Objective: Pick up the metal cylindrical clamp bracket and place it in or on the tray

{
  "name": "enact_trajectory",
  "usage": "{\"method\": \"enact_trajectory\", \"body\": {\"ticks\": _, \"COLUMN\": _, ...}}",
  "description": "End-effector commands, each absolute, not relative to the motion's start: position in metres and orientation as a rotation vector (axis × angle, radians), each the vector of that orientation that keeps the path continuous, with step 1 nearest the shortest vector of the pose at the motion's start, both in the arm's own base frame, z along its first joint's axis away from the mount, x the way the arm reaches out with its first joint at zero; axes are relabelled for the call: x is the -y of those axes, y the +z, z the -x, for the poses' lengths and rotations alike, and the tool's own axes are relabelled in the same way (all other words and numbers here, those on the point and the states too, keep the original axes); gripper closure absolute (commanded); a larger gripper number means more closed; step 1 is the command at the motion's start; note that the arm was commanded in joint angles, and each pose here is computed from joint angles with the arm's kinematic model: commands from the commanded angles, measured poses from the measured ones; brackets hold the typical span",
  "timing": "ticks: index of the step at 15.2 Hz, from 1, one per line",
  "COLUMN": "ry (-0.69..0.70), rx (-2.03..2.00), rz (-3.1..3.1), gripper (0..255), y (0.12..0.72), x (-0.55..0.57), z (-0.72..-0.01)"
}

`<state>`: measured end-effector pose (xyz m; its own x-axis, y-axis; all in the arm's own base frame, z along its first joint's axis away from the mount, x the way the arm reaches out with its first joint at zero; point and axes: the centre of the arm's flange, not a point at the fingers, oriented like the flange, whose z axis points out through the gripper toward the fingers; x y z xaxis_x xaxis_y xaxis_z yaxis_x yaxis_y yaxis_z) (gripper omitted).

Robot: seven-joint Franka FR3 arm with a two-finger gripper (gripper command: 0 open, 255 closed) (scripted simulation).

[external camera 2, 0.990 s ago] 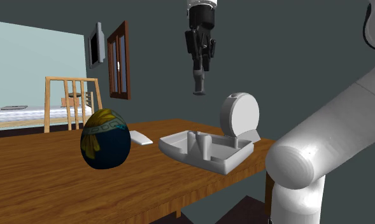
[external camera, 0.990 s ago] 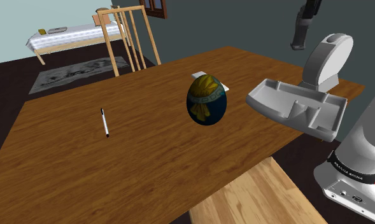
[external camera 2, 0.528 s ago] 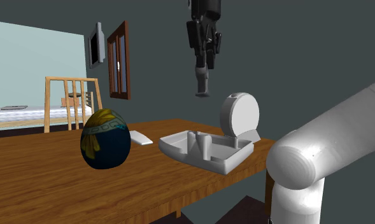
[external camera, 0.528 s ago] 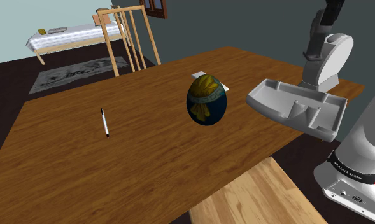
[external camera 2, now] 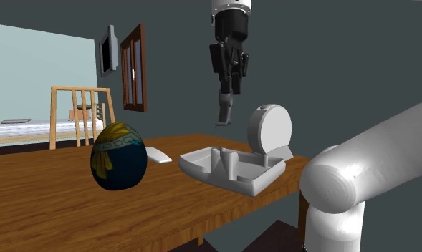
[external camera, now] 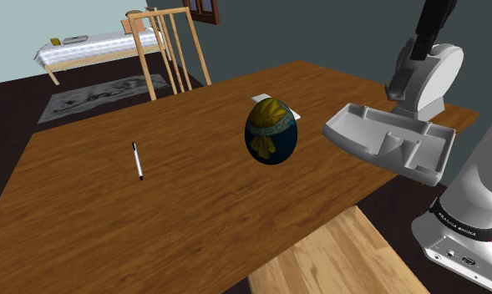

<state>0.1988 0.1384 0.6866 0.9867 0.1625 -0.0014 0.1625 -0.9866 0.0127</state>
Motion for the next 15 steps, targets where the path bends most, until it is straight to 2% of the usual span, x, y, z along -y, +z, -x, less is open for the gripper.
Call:
{"method": "enact_trajectory", "body": {"ticks": 1, "ry": 0.000, "rx": -0.255, "rz": -3.119, "gripper": 255, "y": 0.675, "x": -0.138, "z": -0.199}}
{"method": "enact_trajectory", "body": {"ticks": 8, "ry": 0.000, "rx": -0.255, "rz": -3.119, "gripper": 255, "y": 0.638, "x": -0.138, "z": -0.199}}
{"method": "enact_trajectory", "body": {"ticks": 15, "ry": 0.000, "rx": -0.255, "rz": -3.119, "gripper": 255, "y": 0.636, "x": -0.138, "z": -0.199}}
